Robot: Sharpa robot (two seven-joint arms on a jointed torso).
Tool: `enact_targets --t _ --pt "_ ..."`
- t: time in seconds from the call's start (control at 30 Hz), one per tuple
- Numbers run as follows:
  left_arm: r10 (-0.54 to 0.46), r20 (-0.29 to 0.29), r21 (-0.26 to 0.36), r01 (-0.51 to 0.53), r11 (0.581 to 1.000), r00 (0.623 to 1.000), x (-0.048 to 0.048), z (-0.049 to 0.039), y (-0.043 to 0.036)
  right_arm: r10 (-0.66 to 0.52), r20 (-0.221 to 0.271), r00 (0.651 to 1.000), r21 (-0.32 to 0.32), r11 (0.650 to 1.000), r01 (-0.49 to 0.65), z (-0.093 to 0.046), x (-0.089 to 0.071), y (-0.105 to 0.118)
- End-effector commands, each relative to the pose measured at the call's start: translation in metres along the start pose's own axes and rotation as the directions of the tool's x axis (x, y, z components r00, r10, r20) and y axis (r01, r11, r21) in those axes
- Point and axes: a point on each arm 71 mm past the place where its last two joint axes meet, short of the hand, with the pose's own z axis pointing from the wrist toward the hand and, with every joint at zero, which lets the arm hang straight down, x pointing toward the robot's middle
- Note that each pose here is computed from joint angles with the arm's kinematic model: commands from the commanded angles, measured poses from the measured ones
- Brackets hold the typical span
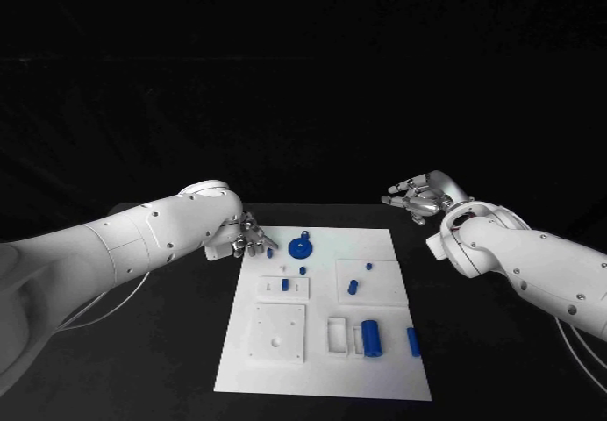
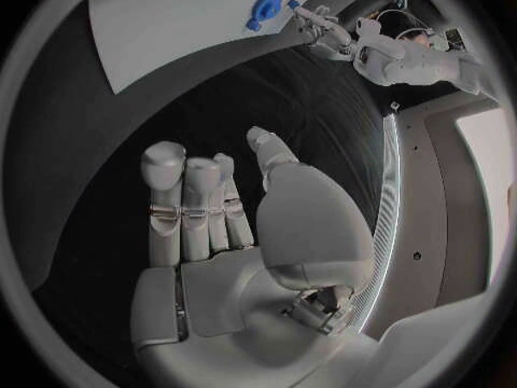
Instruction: Assemble the parts on the task board
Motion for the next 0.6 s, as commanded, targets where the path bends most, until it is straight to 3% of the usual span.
enact_targets --t 0.03,0.6 --pt "0.016 -0.022 0.023 -0.015 1.0 1.0 0.0022 -0.0001 -0.0035 -0.012 -0.014 1.0 -0.013 1.0 0.012 0.0001 0.0017 0.0015" --pt "0.014 -0.037 0.031 -0.012 0.999 0.999 0.004 0.0003 -0.0054 -0.013 -0.016 1.0 -0.012 1.0 0.013 0.0006 0.003 0.0019"
